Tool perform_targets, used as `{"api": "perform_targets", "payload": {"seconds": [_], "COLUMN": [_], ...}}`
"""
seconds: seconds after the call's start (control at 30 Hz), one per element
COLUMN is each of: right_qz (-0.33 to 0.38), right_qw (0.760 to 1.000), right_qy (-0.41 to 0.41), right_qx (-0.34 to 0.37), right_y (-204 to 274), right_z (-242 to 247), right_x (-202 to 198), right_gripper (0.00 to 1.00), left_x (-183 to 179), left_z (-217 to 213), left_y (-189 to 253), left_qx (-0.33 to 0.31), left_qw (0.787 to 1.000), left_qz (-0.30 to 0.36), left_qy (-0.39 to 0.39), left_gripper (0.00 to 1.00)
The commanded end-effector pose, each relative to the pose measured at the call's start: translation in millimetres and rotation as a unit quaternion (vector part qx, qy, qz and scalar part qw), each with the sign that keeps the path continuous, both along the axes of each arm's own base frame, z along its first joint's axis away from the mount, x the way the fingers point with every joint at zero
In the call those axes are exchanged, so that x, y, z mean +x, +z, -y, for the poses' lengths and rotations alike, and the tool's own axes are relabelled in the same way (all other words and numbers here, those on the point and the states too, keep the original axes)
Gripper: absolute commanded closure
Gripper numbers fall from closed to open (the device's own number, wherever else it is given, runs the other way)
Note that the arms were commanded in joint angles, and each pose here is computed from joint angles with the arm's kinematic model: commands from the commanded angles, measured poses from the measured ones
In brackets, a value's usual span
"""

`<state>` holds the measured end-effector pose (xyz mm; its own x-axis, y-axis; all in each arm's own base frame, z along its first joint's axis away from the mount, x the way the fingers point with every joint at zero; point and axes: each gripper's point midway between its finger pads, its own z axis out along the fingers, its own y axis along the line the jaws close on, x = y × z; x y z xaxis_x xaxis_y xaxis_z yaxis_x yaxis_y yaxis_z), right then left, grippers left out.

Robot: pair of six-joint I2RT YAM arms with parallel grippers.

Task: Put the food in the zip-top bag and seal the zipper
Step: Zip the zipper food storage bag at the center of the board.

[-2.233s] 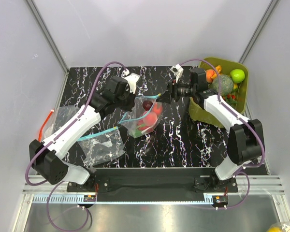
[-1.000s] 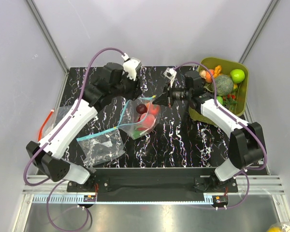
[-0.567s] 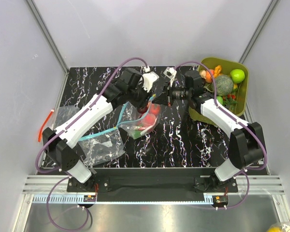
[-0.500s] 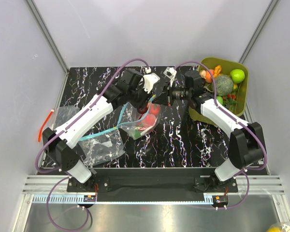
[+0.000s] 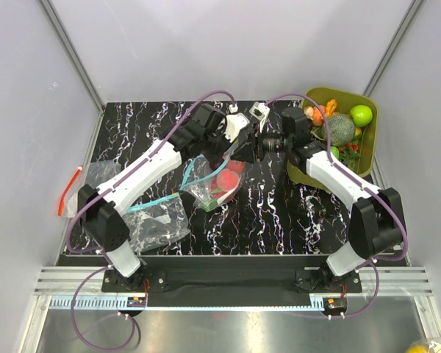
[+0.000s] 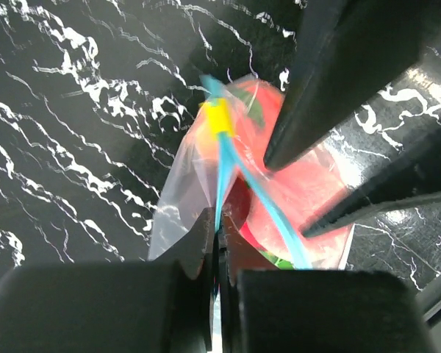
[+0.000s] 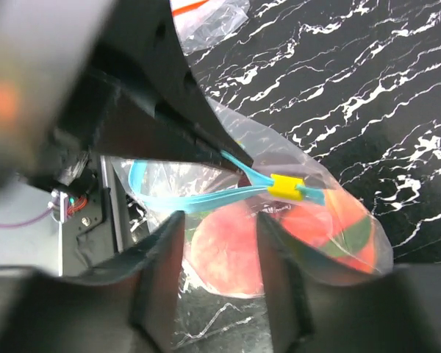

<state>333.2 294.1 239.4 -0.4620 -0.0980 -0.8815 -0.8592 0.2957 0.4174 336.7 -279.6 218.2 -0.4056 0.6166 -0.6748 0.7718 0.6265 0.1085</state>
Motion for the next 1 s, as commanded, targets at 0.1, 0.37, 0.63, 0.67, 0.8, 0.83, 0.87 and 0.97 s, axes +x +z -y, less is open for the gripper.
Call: {"api": "perform_targets", "payload": {"seconds": [0.1,0.37,0.63,0.67,0.8,0.83,0.87,0.97], "right_qz": [0.088,0.094,0.122,0.126,0.14,0.149,0.152,0.17], "right_qw": [0.996,0.994,0.991,0.99,0.988,0.986,0.986,0.983], "right_qy": [0.003,0.043,0.061,0.063,0.072,0.074,0.071,0.058], "right_qx": [0.005,0.023,0.015,0.014,0.003,-0.012,-0.019,-0.028], "right_y": [30.9,46.9,50.8,51.6,53.7,50.4,48.4,46.5], "right_z": [22.5,33.3,38.7,39.0,31.8,27.0,23.9,14.3], "right_x": [-18.3,-46.7,-68.5,-70.6,-86.8,-94.0,-95.8,-102.2], "right_gripper": [0.37,0.31,0.31,0.31,0.3,0.3,0.3,0.3], "left_x": [-22.4,-68.6,-86.3,-86.1,-80.6,-80.7,-81.6,-88.2], "left_z": [9.5,-0.8,1.1,1.0,2.0,3.3,4.5,7.5], "left_y": [74.4,112.0,127.4,129.7,129.1,122.7,124.8,122.5], "left_qx": [-0.108,-0.182,-0.204,-0.207,-0.204,-0.198,-0.2,-0.209], "left_qw": [0.987,0.961,0.952,0.952,0.956,0.959,0.958,0.956], "left_qz": [0.094,0.159,0.154,0.156,0.149,0.135,0.132,0.12], "left_qy": [-0.072,-0.135,-0.166,-0.163,-0.15,-0.151,-0.155,-0.166], "left_gripper": [1.0,1.0,1.0,1.0,1.0,1.0,1.0,1.0]}}
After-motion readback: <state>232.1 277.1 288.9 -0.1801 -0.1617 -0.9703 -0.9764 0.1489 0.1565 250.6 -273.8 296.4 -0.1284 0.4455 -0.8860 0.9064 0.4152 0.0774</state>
